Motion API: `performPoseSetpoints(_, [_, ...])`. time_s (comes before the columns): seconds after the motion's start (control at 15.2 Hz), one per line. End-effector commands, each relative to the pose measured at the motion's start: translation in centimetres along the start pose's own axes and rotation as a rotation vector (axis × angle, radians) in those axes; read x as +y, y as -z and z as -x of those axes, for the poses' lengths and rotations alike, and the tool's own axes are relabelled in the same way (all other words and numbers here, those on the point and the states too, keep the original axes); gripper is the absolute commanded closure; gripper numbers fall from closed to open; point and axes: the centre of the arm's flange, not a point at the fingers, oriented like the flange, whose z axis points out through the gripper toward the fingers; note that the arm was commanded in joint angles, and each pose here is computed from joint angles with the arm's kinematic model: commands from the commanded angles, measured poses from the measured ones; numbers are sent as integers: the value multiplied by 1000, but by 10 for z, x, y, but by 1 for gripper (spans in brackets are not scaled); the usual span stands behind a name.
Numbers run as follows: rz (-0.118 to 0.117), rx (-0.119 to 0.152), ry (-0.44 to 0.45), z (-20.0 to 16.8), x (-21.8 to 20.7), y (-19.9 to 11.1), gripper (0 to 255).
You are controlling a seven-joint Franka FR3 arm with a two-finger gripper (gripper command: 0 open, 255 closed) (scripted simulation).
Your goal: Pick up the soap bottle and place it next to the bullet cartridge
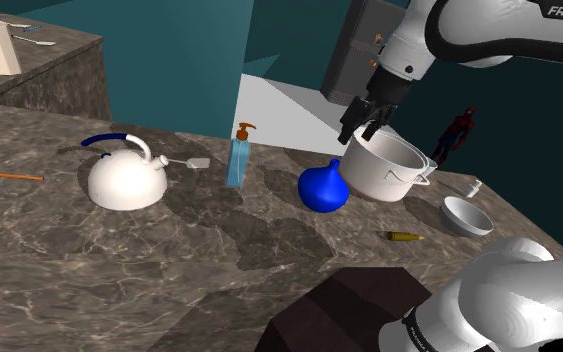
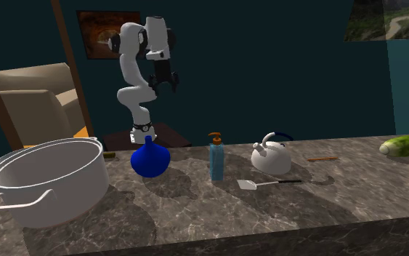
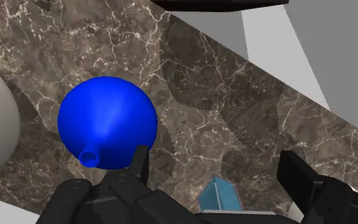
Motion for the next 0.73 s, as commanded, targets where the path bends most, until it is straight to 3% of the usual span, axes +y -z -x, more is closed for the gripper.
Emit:
performPoseSetpoints(0.0, [9,7,-44,-14,-18,-16,0])
performPoseSetpoints(0.66, [59,32,-248,-105,-79,-92,0])
